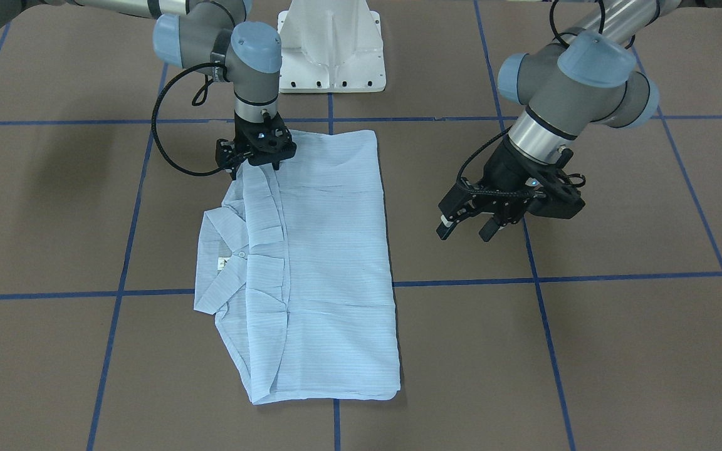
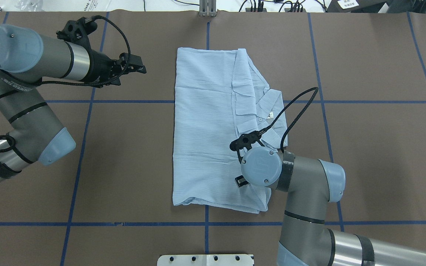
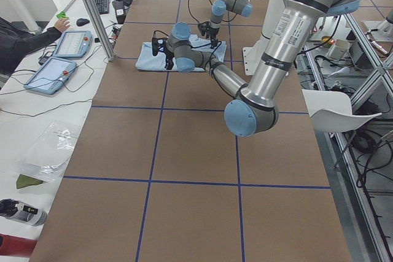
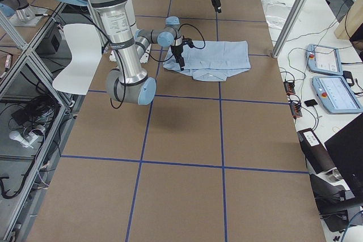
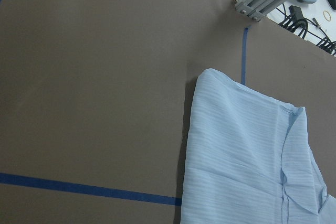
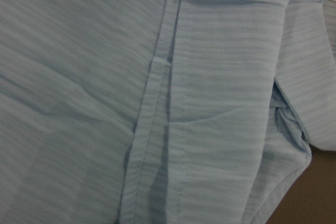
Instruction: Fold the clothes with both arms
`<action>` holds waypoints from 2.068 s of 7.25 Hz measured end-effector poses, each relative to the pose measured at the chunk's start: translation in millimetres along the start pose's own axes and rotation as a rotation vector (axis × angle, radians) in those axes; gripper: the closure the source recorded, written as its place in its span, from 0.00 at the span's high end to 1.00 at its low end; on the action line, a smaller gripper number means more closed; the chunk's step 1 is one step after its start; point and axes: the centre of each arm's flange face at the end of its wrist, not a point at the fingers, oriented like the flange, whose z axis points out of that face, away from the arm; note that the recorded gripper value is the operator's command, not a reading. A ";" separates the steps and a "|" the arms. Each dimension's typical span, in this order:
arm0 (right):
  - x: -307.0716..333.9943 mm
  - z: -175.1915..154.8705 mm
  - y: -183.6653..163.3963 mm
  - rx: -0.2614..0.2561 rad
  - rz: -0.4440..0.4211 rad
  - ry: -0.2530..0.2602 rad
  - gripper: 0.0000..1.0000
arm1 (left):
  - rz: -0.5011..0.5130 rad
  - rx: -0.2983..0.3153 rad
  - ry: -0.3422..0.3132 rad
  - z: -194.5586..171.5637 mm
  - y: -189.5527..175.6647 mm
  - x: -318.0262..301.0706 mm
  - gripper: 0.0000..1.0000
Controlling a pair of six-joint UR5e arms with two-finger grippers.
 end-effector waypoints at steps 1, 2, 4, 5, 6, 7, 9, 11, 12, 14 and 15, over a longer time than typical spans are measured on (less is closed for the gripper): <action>2.7 -0.3 -1.5 0.001 -0.007 0.002 1.00 | 0.000 0.000 0.000 0.0 0.0 0.2 1.00; 6.2 -0.4 -3.1 0.002 -0.010 0.004 1.00 | 0.000 -0.002 0.000 0.6 1.1 0.5 1.00; 14.2 -0.1 -5.9 0.002 -0.013 0.009 1.00 | 0.002 -0.006 0.000 2.8 3.5 1.4 1.00; 19.3 1.2 -7.0 0.002 -0.016 0.014 1.00 | 0.002 -0.008 0.000 3.6 4.3 2.0 1.00; 26.0 3.5 -7.5 0.000 -0.019 0.021 1.00 | 0.003 -0.009 0.001 4.7 5.0 3.7 1.00; 34.1 4.8 -8.5 -0.001 -0.022 0.027 1.00 | 0.004 -0.011 0.004 6.0 5.5 6.4 1.00; 57.4 3.6 -6.8 -0.007 -0.031 0.032 1.00 | 0.005 -0.011 0.007 7.2 5.2 10.7 1.00; 83.0 7.6 -0.8 -0.017 -0.036 0.048 1.00 | 0.004 -0.012 0.006 9.6 4.7 11.8 1.00; 96.9 12.0 4.0 -0.025 -0.035 0.061 1.00 | 0.004 -0.013 0.007 10.3 4.6 13.3 1.00; 129.4 10.5 11.5 -0.027 -0.032 0.078 1.00 | 0.005 -0.013 0.010 10.3 4.6 15.3 1.00; 139.0 -5.7 4.4 -0.006 -0.023 0.057 1.00 | 0.006 -0.012 0.012 9.9 4.6 17.2 1.00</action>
